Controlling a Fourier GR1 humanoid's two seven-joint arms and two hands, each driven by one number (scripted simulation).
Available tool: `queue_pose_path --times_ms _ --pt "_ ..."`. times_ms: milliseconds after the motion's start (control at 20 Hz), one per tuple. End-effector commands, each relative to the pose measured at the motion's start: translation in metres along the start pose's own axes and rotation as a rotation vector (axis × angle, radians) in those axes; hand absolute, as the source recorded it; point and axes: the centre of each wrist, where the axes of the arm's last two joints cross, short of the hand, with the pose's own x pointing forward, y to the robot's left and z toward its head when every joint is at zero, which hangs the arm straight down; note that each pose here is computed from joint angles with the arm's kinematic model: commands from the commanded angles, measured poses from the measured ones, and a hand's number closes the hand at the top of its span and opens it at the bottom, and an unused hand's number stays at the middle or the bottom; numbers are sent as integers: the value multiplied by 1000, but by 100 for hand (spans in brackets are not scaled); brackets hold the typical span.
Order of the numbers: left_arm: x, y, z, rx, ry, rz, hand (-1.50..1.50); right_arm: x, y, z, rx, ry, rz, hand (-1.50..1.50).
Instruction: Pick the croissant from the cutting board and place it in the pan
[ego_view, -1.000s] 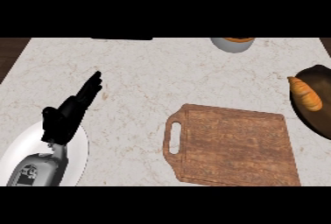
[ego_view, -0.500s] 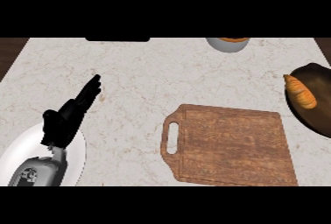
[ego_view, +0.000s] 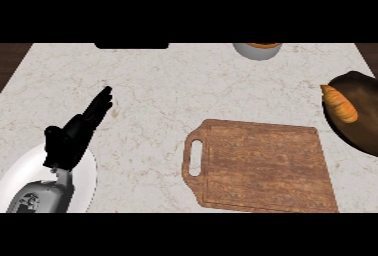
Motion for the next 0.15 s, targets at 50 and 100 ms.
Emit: queue_pose_path --times_ms 50,100 --pt "3 -5 -4 7 -6 10 0 -17 -2 33 82 -140 -144 -150" --pt "-10 -2 10 -10 0 5 0 -13 -10 35 63 -142 -133 -150"
